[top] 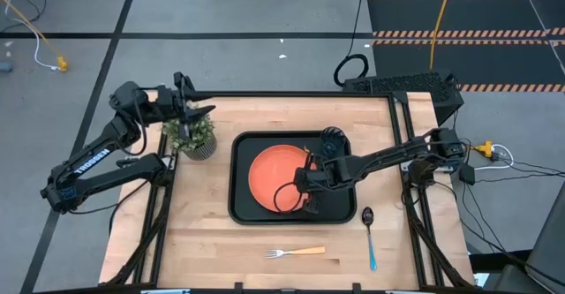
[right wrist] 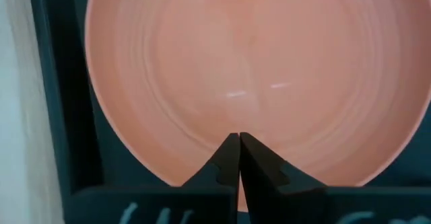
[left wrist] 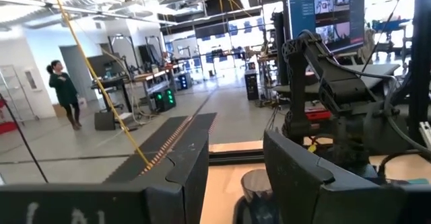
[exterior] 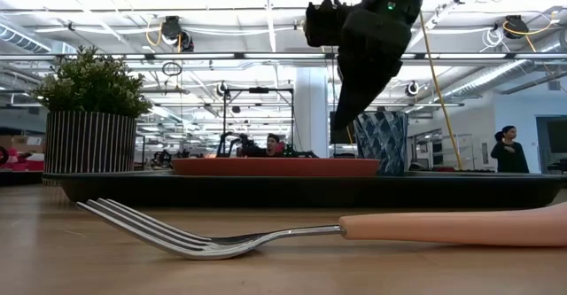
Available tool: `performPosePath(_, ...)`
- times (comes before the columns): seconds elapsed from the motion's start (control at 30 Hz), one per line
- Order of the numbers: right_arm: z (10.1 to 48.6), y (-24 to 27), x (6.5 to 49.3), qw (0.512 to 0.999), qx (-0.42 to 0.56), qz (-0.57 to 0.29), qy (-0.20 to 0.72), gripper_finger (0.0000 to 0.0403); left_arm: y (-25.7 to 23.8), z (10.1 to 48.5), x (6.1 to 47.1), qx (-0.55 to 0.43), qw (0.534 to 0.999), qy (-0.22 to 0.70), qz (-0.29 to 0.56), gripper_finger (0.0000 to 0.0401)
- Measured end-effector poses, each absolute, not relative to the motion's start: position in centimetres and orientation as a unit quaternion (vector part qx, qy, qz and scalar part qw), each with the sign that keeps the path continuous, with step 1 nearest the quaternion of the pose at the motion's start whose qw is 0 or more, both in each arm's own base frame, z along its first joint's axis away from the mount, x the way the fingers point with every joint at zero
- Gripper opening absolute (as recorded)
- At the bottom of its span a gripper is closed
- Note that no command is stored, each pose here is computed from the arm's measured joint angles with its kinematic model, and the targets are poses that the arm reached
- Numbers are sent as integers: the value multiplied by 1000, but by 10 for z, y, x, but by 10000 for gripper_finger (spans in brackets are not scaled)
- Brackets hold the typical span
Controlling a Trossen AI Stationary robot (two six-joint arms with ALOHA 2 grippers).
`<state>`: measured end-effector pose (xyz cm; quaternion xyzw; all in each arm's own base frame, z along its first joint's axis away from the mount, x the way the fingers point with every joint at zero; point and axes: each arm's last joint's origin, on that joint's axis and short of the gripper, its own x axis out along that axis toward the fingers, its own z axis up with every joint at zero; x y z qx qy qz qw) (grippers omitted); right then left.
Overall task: Pick and place plate/cup/fork/spoon on tray
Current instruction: Adjust the orange plate on the black serving tray
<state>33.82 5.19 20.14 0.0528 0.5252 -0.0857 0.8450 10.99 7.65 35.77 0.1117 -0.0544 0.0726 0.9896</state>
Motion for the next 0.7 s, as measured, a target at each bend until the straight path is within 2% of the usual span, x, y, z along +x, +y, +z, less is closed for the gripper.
performPosePath(0.2,200,42,339,844,38,-81,529,0,77,359,110,118,988,-61,77,145)
performPosePath(0.53,164,31,319,817,49,-73,570,0,76,361,110,107,989,-69,77,145)
performPosePath(0.7,166,29,321,827,54,-75,555,0,77,360,110,108,989,-64,77,145)
